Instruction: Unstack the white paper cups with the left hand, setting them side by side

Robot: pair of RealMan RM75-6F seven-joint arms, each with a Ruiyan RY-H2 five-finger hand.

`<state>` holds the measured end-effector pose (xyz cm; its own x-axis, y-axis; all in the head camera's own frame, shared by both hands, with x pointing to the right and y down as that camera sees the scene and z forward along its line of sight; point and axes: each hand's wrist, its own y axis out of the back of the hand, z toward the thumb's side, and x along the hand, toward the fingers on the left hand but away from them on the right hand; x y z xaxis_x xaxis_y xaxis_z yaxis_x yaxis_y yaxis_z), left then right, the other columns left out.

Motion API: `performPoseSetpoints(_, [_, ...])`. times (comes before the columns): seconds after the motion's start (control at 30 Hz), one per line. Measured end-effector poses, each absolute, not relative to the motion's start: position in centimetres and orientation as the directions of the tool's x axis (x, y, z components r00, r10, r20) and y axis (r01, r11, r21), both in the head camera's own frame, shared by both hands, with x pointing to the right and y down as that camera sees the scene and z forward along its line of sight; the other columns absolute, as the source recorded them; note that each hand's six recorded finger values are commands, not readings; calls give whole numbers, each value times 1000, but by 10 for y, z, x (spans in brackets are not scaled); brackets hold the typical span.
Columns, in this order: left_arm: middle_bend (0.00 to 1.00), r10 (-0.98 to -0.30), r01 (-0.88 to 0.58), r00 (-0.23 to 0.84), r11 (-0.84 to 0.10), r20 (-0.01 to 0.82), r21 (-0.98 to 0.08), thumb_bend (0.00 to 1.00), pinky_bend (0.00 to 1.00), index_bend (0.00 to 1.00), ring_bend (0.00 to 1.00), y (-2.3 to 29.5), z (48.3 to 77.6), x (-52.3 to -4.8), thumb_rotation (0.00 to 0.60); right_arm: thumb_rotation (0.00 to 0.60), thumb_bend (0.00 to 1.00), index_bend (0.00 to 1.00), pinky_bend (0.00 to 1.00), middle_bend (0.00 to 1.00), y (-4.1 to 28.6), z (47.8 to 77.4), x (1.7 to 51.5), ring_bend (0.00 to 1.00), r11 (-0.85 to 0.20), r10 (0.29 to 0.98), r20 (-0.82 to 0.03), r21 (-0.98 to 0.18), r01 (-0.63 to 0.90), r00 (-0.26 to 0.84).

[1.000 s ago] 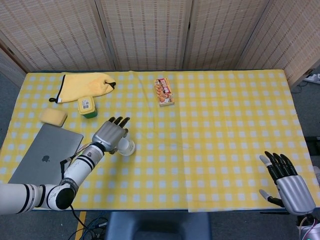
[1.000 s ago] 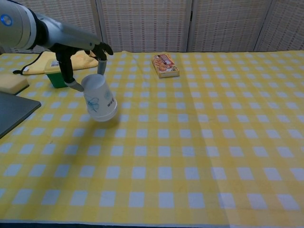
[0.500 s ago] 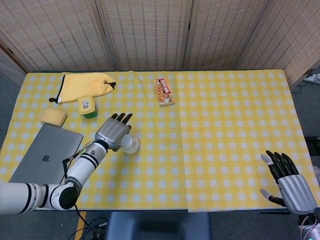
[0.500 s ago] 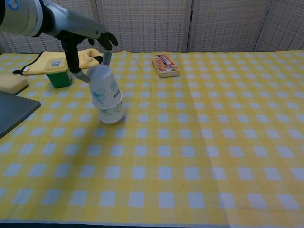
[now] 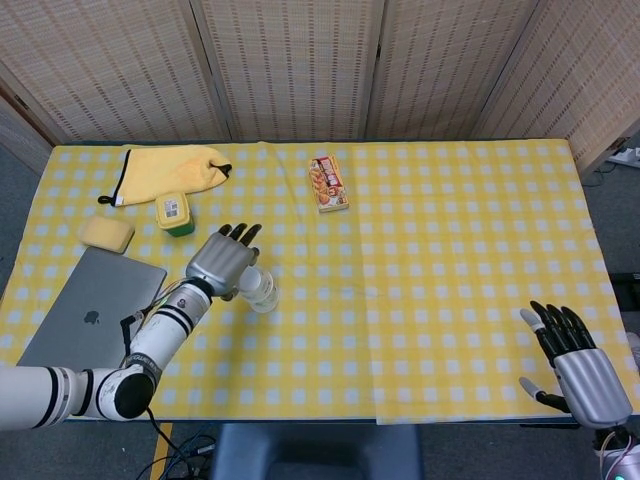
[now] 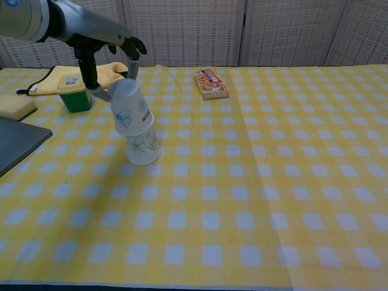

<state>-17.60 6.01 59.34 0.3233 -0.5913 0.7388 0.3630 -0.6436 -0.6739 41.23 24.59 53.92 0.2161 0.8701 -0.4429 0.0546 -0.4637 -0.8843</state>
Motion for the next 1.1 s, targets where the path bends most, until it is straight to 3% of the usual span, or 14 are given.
performPoseSetpoints(0.4, [0,-629,344,299,-631,718,-695,296,157,389,0,65,546,-182,600,600,188,0,0,0,250,536,410,0,-458,870,-435,-887,55,232])
performPoseSetpoints(0.53, [0,-641,339,287,-627,712,-701,296,157,390,0,66,542,-194,600,600,189,0,0,0,252,537,408,0,-458,869,-436,-888,46,235])
performPoseSetpoints(1.1, [0,-627,227,224,-711,746,-666,296,157,393,0,69,599,-284,600,600,189,0,0,0,256,552,400,0,-495,846,-480,-869,11,231])
